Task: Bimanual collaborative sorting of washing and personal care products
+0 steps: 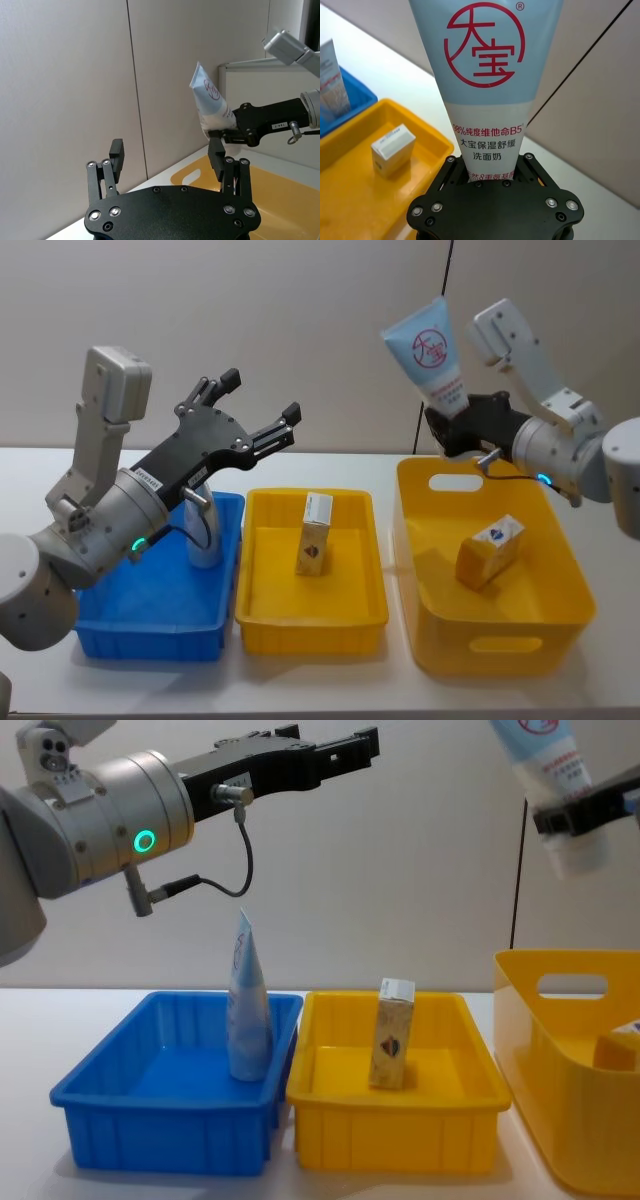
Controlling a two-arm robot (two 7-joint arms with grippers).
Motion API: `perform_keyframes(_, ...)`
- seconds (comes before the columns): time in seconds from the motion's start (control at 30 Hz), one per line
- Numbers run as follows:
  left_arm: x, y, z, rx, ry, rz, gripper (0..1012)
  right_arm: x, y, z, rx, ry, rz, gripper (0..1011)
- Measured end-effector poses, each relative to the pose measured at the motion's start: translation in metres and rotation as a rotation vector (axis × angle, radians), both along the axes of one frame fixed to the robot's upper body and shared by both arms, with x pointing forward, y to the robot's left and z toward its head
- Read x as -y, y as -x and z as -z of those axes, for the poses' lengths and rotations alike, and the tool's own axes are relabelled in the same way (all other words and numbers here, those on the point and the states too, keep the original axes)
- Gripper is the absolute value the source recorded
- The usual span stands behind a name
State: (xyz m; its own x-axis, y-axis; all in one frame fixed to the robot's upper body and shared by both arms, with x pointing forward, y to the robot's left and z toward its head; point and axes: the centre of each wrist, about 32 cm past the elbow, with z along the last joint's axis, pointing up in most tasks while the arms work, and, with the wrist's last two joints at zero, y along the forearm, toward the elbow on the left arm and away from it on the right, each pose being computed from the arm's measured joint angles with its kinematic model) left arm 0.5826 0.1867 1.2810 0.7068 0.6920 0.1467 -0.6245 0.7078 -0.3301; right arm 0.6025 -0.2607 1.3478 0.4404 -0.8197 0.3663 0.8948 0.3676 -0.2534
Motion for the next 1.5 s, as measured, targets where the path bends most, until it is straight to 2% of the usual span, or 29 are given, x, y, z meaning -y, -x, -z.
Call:
perform_keyframes(0.43,0.0000,0.0000,0.0000,0.000,0.000,0.000,1001,0.012,-0.012,-0.004,-0.191,0.055,-0.002,236)
perform_keyframes(0.93,0.0000,0.0000,0.0000,0.000,0.000,0.000,1001,0.029,-0.029,0.009,-0.434,0.126,0.019,236)
perform_keyframes(1.17,0.0000,0.0000,0.0000,0.000,0.000,0.000,1001,0.036,-0.032,0.014,-0.488,0.144,0.040,236)
perform_keyframes(1.5,0.0000,0.0000,0.0000,0.000,0.000,0.000,1001,0.042,-0.034,0.015,-0.508,0.159,0.064,236)
